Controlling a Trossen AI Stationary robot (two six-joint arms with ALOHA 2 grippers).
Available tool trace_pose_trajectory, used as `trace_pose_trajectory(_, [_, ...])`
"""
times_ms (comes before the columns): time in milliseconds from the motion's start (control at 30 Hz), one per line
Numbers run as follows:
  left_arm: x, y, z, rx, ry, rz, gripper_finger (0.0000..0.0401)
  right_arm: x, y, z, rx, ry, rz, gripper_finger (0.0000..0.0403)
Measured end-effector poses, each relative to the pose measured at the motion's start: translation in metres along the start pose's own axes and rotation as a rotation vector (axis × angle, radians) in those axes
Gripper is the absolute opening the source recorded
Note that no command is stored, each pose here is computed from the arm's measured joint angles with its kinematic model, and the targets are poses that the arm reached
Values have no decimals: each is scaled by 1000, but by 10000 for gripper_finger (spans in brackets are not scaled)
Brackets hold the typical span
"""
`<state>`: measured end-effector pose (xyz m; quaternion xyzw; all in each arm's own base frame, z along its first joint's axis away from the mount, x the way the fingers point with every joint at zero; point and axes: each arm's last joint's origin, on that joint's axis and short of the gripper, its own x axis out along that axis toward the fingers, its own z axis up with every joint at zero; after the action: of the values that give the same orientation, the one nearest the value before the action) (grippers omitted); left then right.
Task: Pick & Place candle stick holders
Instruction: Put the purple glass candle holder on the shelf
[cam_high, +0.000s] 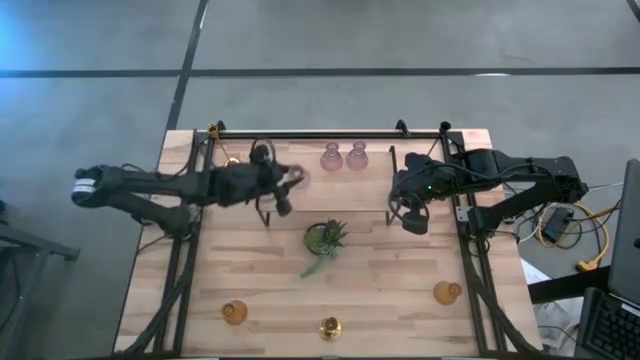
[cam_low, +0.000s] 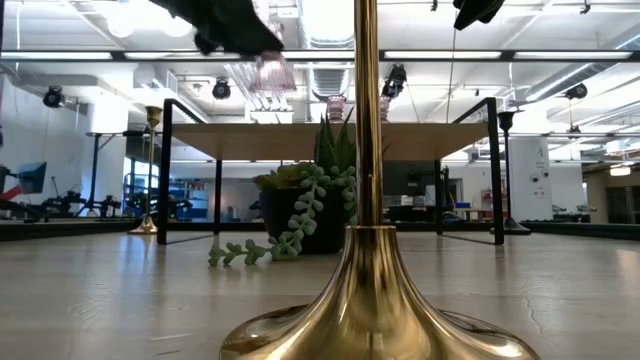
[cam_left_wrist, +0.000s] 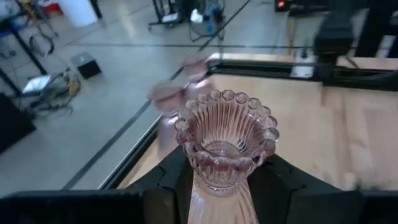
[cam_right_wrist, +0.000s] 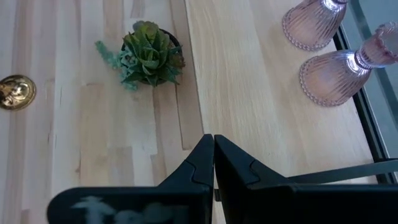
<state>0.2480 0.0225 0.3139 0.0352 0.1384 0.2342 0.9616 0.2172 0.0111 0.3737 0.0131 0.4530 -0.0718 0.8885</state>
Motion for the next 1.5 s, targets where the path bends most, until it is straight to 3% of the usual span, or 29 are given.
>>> trace_pose_trajectory(200, [26,32,-9,-80,48,76,125,0,0,0,-5,0,0,8])
trace_pose_trajectory(467, [53,50,-21,-123,91,91,125,0,0,0,-28,1,-1,8])
trace_pose_trajectory(933, [75,61,-32,-151,103,79,125,0,0,0,-29,1,-1,8])
trace_pose_trajectory(1500, [76,68,-34,-159,99,58,125,0,0,0,-29,1,-1,8])
